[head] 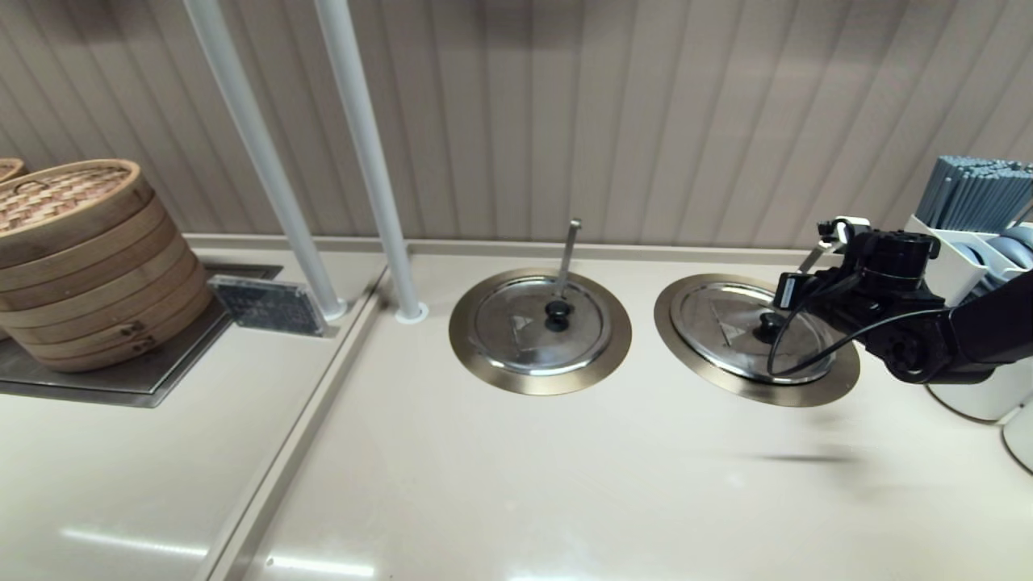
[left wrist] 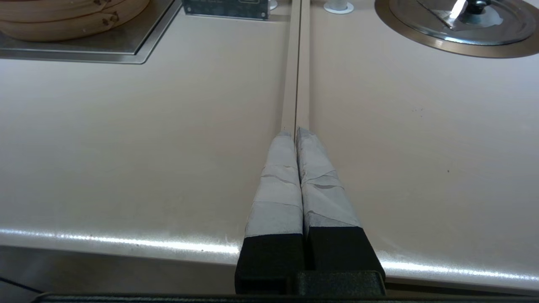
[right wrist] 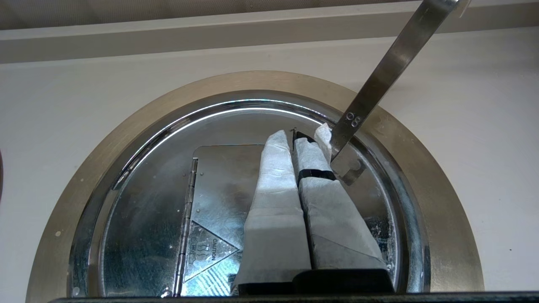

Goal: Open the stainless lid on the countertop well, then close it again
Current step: Open the lid

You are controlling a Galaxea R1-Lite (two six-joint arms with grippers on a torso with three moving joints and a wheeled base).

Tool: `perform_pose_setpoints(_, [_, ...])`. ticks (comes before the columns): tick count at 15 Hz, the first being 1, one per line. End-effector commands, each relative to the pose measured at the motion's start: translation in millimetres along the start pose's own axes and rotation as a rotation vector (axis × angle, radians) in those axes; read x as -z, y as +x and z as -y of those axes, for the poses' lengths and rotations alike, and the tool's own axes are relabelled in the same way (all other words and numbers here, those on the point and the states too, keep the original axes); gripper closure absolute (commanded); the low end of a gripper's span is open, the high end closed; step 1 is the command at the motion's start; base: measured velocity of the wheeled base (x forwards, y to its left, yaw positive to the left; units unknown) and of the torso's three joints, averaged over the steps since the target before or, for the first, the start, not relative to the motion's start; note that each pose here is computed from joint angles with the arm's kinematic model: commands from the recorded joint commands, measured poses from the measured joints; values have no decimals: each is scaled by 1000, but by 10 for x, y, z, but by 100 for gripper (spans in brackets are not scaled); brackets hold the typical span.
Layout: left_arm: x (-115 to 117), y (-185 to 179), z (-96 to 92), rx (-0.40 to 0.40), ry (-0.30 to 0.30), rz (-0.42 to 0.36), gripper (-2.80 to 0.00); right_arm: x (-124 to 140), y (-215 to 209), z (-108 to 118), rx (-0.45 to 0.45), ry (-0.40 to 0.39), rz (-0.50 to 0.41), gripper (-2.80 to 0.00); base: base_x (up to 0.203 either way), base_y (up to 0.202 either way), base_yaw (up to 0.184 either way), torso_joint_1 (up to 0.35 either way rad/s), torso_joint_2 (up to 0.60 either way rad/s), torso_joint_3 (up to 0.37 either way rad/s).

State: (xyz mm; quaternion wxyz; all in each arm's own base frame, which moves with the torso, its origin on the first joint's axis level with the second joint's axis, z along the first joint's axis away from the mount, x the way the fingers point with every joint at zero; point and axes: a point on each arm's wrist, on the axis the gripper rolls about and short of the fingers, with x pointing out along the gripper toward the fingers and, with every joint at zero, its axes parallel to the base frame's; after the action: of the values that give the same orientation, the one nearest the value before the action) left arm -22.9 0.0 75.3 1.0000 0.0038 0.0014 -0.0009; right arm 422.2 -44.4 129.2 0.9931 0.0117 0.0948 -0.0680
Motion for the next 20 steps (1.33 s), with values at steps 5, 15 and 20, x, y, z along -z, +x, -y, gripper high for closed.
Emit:
perform_pose_setpoints(5, [2,1,0,0,0,0,0,15,4,-20,-5,4,-1,0,0,0,0,0,0,0])
perform_pose_setpoints(15, [-1,0,0,0,0,0,0,115,57,-20,-4,2,1,0,0,0,0,0,0,0])
perform_pose_setpoints(20, [1,0,0,0,0,0,0,79,64,-23,2,3,35,0,0,0,0,0,0,0])
